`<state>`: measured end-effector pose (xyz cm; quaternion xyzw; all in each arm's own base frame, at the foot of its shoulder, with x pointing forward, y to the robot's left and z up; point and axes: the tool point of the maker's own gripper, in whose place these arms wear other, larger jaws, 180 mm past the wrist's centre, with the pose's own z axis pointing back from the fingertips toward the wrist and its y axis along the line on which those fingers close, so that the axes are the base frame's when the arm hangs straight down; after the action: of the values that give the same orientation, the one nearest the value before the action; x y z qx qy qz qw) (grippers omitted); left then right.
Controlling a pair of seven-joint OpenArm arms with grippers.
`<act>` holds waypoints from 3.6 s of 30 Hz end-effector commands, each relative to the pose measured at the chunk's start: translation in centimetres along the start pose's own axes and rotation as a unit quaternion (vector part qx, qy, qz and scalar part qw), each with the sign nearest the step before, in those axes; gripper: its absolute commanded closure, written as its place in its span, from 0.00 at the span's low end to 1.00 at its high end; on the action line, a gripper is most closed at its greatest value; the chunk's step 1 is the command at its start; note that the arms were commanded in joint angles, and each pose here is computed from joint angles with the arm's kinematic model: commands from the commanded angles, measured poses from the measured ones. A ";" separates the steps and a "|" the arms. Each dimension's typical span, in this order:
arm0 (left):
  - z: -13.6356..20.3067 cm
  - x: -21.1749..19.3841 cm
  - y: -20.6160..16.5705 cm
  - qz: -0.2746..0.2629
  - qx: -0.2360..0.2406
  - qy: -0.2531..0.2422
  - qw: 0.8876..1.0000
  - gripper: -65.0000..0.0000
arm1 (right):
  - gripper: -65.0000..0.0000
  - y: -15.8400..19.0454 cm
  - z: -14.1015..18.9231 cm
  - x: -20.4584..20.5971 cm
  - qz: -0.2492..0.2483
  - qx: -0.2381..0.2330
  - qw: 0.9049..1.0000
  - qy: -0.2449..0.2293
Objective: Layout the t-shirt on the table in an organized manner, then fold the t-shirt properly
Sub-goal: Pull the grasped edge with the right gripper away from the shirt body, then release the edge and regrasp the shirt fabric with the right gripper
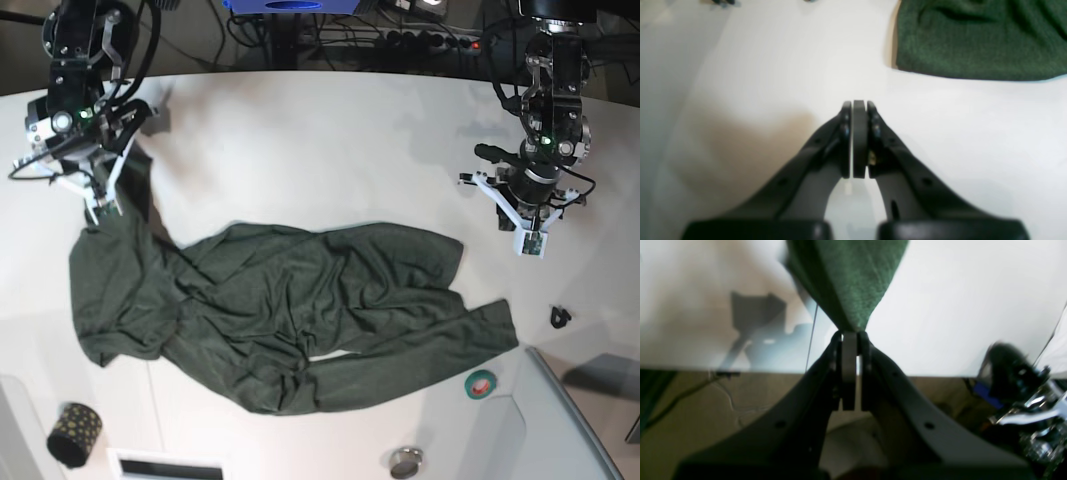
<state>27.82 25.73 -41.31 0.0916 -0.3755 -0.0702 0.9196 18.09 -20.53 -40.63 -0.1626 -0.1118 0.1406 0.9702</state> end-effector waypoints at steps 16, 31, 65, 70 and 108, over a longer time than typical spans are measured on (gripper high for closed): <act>0.1 1.3 0.3 -0.004 0.004 -0.021 1.000 1.00 | 0.99 -0.2 -0.4 -1.8 0.015 -0.016 1.000 -0.002; 0.3 -0.2 0.6 -0.004 0.006 -0.005 1.000 1.00 | 0.58 1.7 1.3 4.0 0.074 -0.003 0.993 -0.096; 0.2 -0.3 0.6 -0.004 0.007 -0.003 1.000 1.00 | 0.58 0.3 -3.7 -6.0 -0.035 0.051 0.998 0.008; -0.1 -1.3 0.8 -0.002 0.008 0.011 1.000 1.00 | 0.57 0.6 -3.2 -7.0 -0.031 0.050 0.998 0.011; -0.1 -1.2 0.8 -0.001 0.008 0.010 1.000 1.00 | 0.98 1.2 -2.1 15.0 0.237 -0.069 0.968 -0.034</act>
<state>26.33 26.41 -43.16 0.0930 -0.3485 -0.0643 0.9305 31.73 -14.56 -41.66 -0.2277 -0.1019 0.3760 0.8924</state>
